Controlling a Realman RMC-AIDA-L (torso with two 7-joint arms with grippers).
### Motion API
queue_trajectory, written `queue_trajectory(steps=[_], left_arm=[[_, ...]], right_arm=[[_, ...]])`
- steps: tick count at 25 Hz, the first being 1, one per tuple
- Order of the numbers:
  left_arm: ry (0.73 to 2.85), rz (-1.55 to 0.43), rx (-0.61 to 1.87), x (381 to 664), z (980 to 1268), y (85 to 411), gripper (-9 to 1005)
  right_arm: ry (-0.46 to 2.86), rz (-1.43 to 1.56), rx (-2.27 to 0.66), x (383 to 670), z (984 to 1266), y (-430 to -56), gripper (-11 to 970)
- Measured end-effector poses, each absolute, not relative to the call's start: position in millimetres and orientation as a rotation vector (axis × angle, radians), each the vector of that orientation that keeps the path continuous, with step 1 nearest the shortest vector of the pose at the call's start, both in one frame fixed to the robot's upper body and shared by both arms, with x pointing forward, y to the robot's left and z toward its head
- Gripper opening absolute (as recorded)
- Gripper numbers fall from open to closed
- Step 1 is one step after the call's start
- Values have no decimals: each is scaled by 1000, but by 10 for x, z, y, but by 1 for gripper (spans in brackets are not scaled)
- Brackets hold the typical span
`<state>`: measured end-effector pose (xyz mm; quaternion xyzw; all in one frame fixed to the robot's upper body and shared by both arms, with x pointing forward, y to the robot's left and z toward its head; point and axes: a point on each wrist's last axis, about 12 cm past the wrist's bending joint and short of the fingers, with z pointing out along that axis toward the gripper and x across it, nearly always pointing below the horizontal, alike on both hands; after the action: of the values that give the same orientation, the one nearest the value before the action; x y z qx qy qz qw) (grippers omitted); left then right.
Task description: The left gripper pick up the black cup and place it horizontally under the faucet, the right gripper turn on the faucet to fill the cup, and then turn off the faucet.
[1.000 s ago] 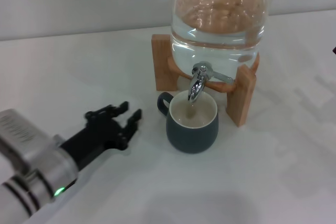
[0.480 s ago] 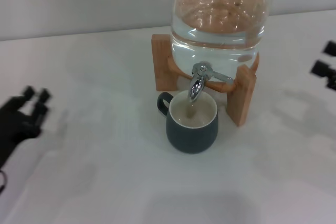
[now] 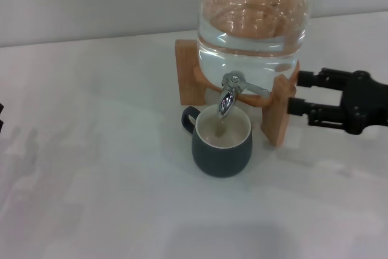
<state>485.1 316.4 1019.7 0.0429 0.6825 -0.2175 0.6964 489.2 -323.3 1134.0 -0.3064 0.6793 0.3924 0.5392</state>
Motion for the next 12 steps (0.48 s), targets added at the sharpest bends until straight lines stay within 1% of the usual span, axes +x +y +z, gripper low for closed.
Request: queue_trajectory(steps=[12], left_arm=[[1528,-489,97,4818,10172,3133,339]], right_arm=[[1663,913,-765,4990,11317,-3094,723]])
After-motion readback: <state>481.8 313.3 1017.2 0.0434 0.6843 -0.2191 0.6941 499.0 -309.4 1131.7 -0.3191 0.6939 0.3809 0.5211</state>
